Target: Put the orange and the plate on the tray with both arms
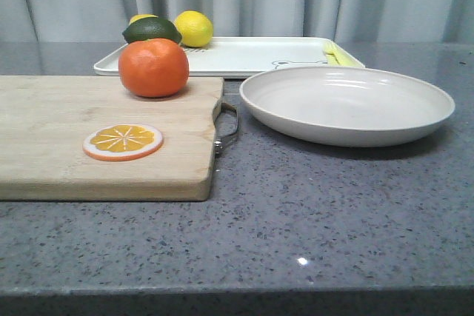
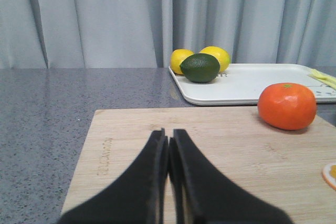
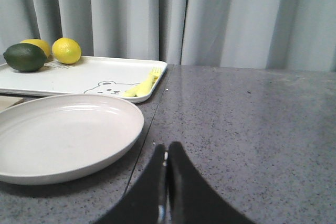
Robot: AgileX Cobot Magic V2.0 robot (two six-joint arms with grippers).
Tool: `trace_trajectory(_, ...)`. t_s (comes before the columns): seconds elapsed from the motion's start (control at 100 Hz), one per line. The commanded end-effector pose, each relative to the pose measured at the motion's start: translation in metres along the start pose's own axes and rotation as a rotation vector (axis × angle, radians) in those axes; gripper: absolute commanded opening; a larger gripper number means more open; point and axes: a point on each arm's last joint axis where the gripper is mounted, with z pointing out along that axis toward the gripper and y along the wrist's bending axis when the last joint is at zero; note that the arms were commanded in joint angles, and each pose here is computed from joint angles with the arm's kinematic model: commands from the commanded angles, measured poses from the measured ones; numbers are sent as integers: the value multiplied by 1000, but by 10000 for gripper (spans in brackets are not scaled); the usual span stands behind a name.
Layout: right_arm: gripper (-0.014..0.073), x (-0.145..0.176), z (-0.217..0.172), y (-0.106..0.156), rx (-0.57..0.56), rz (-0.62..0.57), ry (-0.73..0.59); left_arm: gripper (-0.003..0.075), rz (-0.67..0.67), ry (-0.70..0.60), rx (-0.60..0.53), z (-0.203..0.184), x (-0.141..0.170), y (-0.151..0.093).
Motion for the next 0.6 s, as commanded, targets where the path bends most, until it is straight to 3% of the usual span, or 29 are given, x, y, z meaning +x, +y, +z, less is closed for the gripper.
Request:
trace_trajectory(0.0,-66,-34,-8,2,-5,8,-86,-19,-44,-89,16,-8,-32,-4)
trace_trajectory(0.23,-66,-88,-25,7,-17,-1,58,-19,-51,40,62,-4,-88,-15)
trace_trajectory(0.43,-66,-128,-20,10,-19,-6,193,-19,-28,280,100,17,-128,-24)
trace_trajectory(0.59,-66,-148,-8,12,-19,-7,316,-19,-28,316,109,36,-154,-27)
